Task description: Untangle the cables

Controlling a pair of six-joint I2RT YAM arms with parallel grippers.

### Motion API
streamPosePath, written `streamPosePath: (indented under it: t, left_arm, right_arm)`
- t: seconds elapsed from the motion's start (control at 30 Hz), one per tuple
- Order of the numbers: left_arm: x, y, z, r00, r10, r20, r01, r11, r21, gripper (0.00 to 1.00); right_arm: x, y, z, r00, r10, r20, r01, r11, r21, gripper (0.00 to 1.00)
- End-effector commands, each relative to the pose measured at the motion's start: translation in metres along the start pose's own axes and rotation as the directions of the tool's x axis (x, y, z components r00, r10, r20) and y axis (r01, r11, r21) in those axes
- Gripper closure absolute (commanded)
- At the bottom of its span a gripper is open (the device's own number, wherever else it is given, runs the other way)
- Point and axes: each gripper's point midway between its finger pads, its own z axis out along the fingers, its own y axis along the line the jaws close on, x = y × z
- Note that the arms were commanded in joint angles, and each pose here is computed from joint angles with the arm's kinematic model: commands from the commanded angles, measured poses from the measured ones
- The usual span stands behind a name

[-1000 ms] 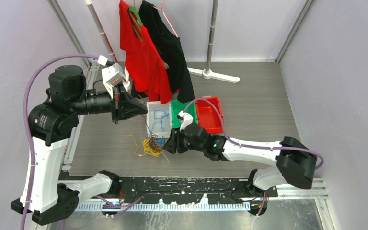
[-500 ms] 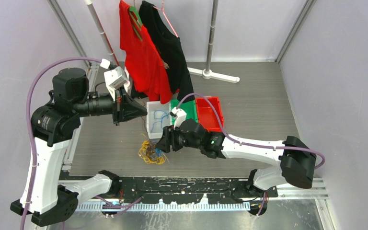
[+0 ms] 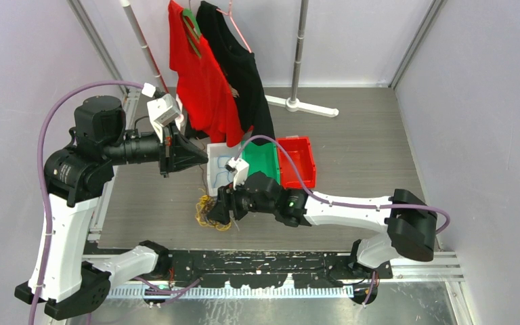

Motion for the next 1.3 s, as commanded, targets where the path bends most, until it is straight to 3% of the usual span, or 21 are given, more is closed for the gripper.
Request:
streamPosePath:
  t: [0.0, 0.27, 0.37, 0.5, 0.7, 1.0, 1.27]
  left_arm:
    - [-0.015, -0.01, -0.008, 0.998, 0.038, 0.051, -0.038, 0.999, 0.012, 1.0]
    - [-0.024, -0.018, -0.012, 0.996, 0.04, 0.079, -0.042, 0.999, 0.027, 1.0]
    - [-0.027, -0.018, -0.012, 0.996, 0.04, 0.084, -0.043, 0.999, 0.027, 1.0]
    - [-0.027, -0.015, -0.011, 0.996, 0.042, 0.082, -0.044, 0.999, 0.022, 1.0]
    - [-0.033, -0.018, -0.014, 0.994, 0.054, 0.095, -0.055, 0.998, 0.016, 1.0]
    - [-0.054, -0.019, -0.031, 0.979, 0.161, 0.124, -0.154, 0.986, -0.067, 1.0]
    - [-0.091, 0.004, -0.053, 0.937, 0.321, 0.139, -0.274, 0.92, -0.28, 1.0]
  right_arm:
    - [-0.044, 0.015, 0.01, 0.99, -0.04, 0.137, 0.041, 0.999, -0.005, 0.4]
    - [-0.047, 0.005, 0.023, 0.987, -0.03, 0.156, 0.023, 0.999, 0.047, 0.47]
    - [-0.042, 0.007, 0.027, 0.988, -0.025, 0.154, 0.023, 1.0, 0.015, 0.35]
    - [-0.035, 0.012, 0.03, 0.985, -0.037, 0.168, 0.042, 0.999, -0.021, 0.33]
    - [-0.03, -0.001, 0.037, 0.987, -0.022, 0.161, 0.016, 0.999, 0.04, 0.55]
    - [0.007, -0.036, 0.019, 0.994, 0.014, 0.109, -0.029, 0.99, 0.136, 0.59]
    - [0.028, -0.052, -0.001, 0.996, 0.067, 0.051, -0.076, 0.976, 0.202, 0.63]
